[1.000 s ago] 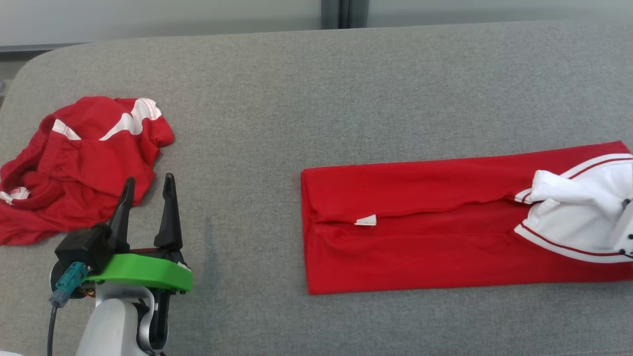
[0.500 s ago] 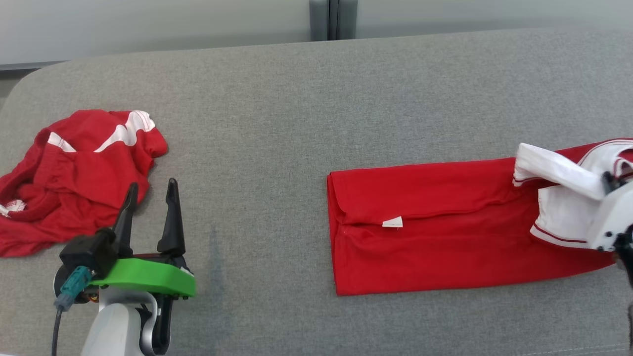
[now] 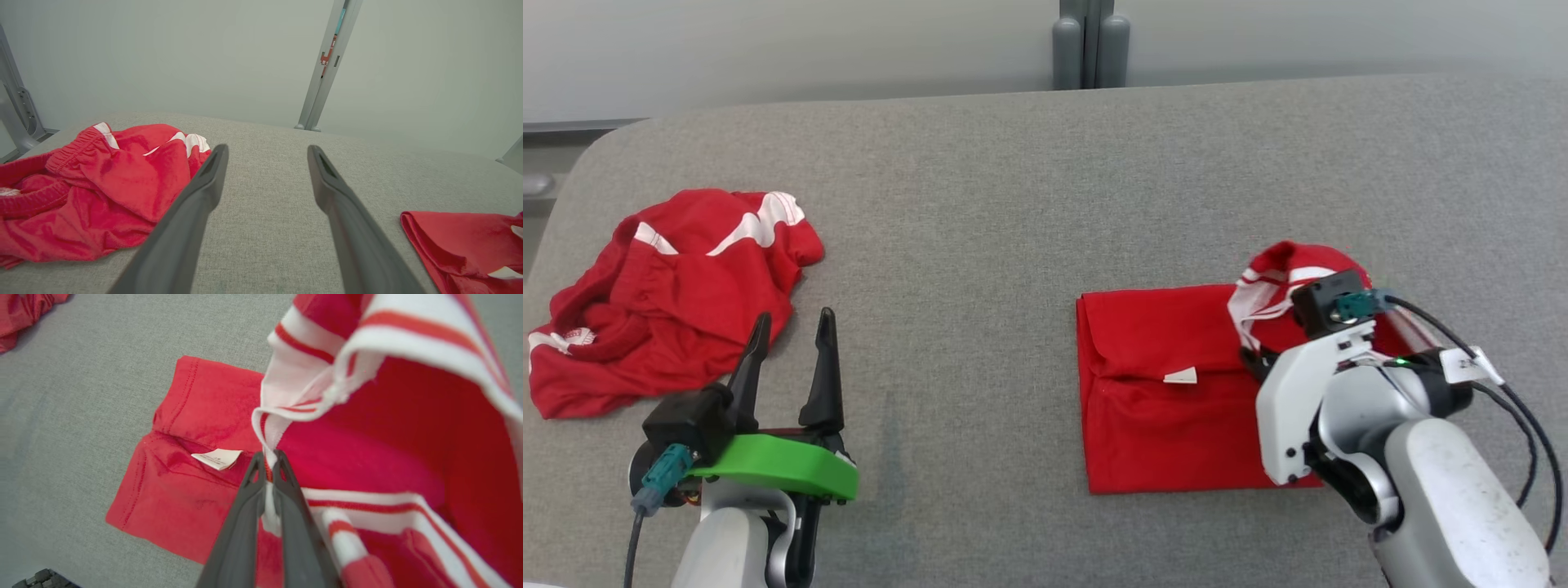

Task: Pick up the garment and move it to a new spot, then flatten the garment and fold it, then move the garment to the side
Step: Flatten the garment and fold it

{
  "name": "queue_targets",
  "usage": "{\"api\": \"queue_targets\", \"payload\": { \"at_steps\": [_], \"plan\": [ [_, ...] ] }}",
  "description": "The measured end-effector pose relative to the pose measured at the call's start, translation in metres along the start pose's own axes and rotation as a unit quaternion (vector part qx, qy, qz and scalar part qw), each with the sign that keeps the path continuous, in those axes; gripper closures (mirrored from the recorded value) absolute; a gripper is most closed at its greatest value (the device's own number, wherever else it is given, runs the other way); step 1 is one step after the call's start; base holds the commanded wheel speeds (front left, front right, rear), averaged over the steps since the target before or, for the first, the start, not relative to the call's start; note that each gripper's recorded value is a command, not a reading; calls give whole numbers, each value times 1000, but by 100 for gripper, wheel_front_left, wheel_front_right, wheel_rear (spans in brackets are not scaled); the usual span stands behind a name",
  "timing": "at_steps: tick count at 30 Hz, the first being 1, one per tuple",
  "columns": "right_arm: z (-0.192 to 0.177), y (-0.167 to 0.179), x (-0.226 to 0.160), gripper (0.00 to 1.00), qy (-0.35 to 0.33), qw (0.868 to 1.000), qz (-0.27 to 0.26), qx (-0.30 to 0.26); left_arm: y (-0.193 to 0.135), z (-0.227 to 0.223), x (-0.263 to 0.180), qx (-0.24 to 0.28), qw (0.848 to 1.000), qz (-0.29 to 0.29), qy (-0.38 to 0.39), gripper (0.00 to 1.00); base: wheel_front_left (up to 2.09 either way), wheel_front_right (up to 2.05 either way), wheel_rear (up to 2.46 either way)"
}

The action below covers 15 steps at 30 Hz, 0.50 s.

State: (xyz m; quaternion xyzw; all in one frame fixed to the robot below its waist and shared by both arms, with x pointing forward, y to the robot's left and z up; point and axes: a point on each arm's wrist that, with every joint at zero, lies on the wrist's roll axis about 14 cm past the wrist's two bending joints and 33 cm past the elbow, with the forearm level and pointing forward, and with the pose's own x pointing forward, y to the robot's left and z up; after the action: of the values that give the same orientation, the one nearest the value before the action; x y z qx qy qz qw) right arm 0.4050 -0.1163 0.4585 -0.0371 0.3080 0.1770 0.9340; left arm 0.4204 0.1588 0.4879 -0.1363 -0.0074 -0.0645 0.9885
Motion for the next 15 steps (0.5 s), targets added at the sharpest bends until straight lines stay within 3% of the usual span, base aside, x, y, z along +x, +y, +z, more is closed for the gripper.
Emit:
{"api": "queue_targets", "payload": {
  "at_steps": [6,15],
  "plan": [
    [-4,42,24,100,29,997,61,-29,4,-1,-4,-1,1000,6,2,0,0,0,0],
    [-5,76,51,100,57,990,107,-69,11,-7,-6,-4,1000,18,11,0,0,0,0]
  ]
}}
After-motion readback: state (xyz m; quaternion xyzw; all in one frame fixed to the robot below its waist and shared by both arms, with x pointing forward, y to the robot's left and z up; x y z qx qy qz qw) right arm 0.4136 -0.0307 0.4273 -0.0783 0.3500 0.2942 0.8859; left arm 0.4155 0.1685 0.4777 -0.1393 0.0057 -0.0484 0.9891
